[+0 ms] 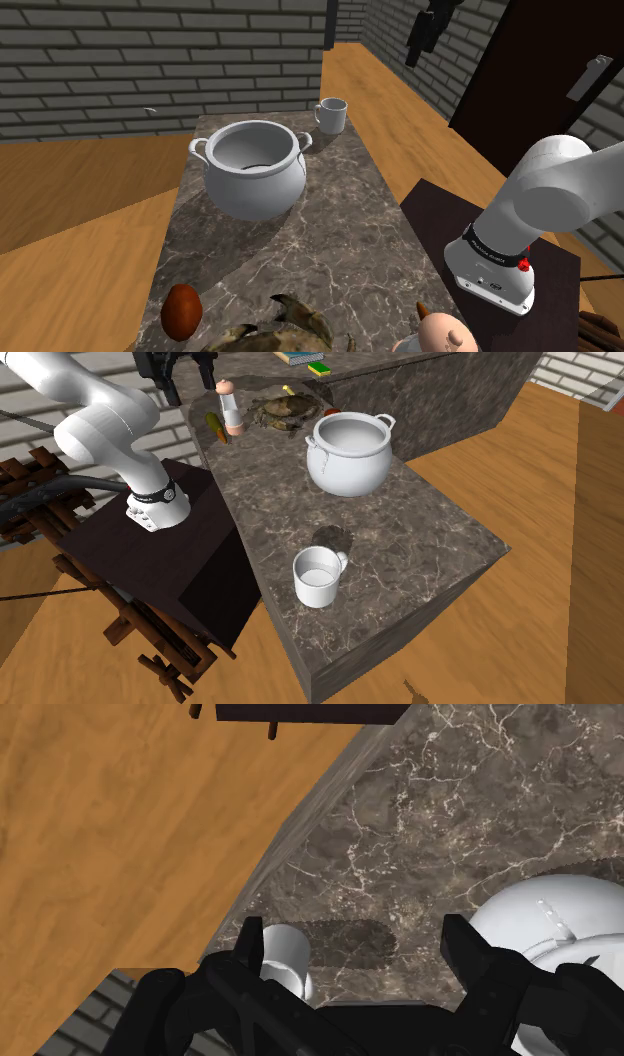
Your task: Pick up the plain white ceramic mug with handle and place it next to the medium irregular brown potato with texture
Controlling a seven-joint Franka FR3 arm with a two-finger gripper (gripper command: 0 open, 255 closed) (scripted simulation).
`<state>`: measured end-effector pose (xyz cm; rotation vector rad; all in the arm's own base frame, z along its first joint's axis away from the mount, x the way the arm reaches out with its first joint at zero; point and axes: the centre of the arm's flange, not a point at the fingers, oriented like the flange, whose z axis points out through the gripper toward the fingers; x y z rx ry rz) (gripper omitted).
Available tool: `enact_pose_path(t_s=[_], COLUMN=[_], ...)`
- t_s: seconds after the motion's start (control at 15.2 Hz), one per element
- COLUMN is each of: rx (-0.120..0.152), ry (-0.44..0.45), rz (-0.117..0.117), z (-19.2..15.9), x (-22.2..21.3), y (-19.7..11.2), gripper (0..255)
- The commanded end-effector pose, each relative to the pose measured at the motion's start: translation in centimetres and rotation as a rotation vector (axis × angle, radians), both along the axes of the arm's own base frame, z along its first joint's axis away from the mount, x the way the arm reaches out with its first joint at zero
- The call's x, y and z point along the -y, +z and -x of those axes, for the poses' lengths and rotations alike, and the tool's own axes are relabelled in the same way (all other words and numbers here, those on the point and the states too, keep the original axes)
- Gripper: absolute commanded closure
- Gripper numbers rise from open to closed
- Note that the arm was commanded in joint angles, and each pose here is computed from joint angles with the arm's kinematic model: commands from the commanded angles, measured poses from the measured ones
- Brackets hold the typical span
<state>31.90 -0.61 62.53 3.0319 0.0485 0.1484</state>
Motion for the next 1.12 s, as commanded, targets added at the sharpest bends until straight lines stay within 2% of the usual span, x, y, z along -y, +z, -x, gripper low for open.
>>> enact_pose_path(t_s=[0.0, 1.06], rx=[0.0, -0.069], ry=[0.0, -0.034], rz=[0.0, -0.063], z=[0.0, -16.3], x=[0.0, 8.8], y=[0.0, -12.2], gripper=[0, 0])
